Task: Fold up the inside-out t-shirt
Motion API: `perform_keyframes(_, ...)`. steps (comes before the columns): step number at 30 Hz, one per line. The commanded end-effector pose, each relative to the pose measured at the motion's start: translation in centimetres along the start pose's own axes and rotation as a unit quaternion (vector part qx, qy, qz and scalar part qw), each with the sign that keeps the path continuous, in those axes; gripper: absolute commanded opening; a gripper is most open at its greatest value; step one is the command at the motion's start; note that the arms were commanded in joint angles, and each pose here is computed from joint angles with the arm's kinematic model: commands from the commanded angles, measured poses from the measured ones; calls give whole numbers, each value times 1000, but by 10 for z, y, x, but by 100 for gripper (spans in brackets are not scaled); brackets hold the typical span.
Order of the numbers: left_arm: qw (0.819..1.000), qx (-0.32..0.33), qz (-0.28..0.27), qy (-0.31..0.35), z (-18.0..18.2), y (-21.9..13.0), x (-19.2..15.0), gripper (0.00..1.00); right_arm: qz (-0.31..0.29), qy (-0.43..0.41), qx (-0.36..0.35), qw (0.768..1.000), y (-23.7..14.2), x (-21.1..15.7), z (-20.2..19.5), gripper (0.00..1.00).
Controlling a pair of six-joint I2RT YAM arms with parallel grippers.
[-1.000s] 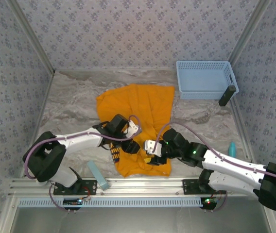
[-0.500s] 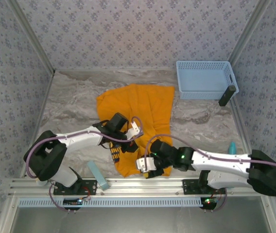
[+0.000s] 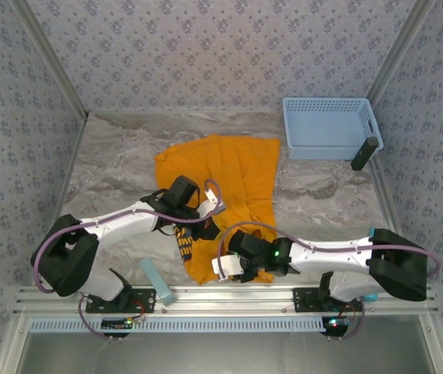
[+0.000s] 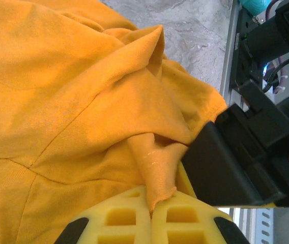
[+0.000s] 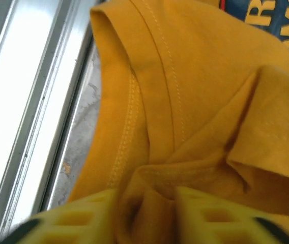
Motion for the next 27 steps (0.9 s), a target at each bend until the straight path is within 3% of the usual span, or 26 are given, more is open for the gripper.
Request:
perform_keyframes(1, 1000, -20, -15, 6, -9, -7, 11, 0, -17, -36, -10, 999, -5, 11, 0, 17)
perform_keyframes(5, 1000, -13, -24, -8, -1, -10, 16, 0, -50, -83, -8, 995, -26, 23, 8, 2)
perform_keyframes(11, 998, 7, -50, -45, 17, -17, 28, 0, -58, -134, 66, 987, -49, 19, 40, 0)
perform_keyframes(14, 997, 2, -49, -66, 19, -15, 31, 0, -20, -195, 96, 976, -42, 13, 63, 15)
perform_keyframes(18, 995, -8, -43, -93, 21, -10, 28, 1, -5, -233, 115, 966, -36, 10, 77, 25)
perform_keyframes(20, 994, -10, -39, -106, 23, -7, 25, 1, -39, -198, 88, 976, -39, 20, 65, 29)
perform_keyframes(23, 990, -15, -36, -138, 25, -3, 21, 1, -84, -63, -13, 994, -49, 34, 16, 43)
perform_keyframes(25, 987, -15, -35, -156, 28, 0, 19, 1, -110, 63, -83, 988, -56, 34, -22, 53)
perform_keyframes(27, 986, -11, -29, -164, 32, 4, 17, 2, -124, 186, -137, 965, -58, 27, -52, 56)
Point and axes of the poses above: each hand's point on the last joint's axis, 136 mm out from that joint toward the fingers, its own y axis out along the fingers, its own z axis along the line the jaws close on, x = y × z, the point moved 6 cm from there along -y, back along the fingers, and after that the axes turned 13 degrees about -y, right-handed, at the moved point
